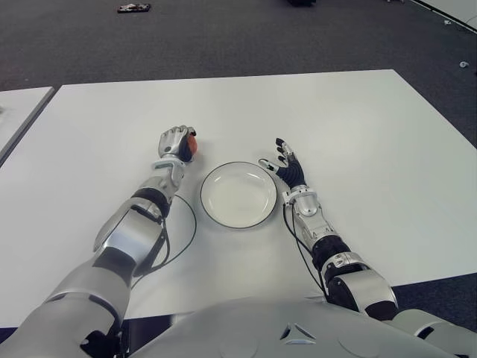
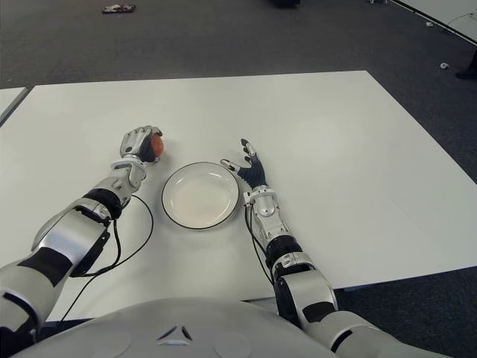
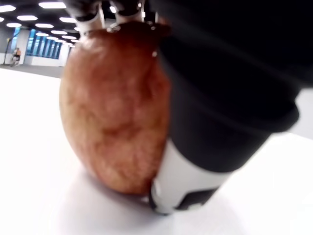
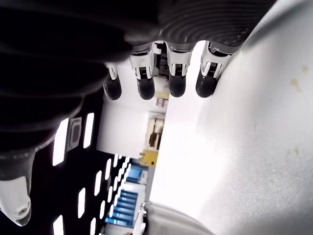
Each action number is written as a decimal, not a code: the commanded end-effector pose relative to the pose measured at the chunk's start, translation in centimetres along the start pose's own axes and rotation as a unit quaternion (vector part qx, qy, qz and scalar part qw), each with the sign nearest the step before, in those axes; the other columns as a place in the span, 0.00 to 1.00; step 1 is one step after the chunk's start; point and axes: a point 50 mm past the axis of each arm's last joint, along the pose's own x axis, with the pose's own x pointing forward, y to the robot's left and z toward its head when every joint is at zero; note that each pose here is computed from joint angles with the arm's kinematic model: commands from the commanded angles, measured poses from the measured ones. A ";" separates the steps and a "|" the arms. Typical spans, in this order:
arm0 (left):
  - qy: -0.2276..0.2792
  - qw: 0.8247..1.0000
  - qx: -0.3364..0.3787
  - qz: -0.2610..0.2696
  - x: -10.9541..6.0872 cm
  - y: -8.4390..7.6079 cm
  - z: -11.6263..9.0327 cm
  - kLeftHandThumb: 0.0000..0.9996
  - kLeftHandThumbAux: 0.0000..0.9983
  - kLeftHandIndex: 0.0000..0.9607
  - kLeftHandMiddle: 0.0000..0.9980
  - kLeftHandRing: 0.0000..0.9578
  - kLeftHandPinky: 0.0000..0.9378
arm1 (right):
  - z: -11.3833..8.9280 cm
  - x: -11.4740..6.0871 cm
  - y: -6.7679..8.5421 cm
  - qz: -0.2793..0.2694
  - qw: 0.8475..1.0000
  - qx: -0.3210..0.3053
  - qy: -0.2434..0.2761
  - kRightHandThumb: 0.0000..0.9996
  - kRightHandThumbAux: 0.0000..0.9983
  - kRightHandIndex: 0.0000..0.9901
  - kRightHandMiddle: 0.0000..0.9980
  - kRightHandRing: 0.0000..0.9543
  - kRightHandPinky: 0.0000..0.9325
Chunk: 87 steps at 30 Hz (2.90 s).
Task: Put the apples into the plate.
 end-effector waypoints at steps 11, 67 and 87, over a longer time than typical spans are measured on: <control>0.023 0.998 -0.024 -0.046 -1.4 -2.4 -0.6 0.75 0.70 0.46 0.83 0.86 0.87 | -1.1 -0.5 0.0 0.002 1.000 -0.004 0.028 0.03 0.58 0.00 0.00 0.00 0.00; -0.050 0.900 -0.413 0.133 1.6 6.9 0.7 0.75 0.70 0.46 0.89 0.91 0.86 | -1.0 -0.2 0.1 0.012 1.000 -0.012 0.026 0.03 0.57 0.00 0.00 0.00 0.00; -0.027 0.914 -0.386 0.124 1.4 6.0 0.0 0.75 0.70 0.46 0.89 0.91 0.85 | -1.1 -0.3 0.0 0.011 0.999 -0.010 0.031 0.03 0.57 0.00 0.00 0.00 0.00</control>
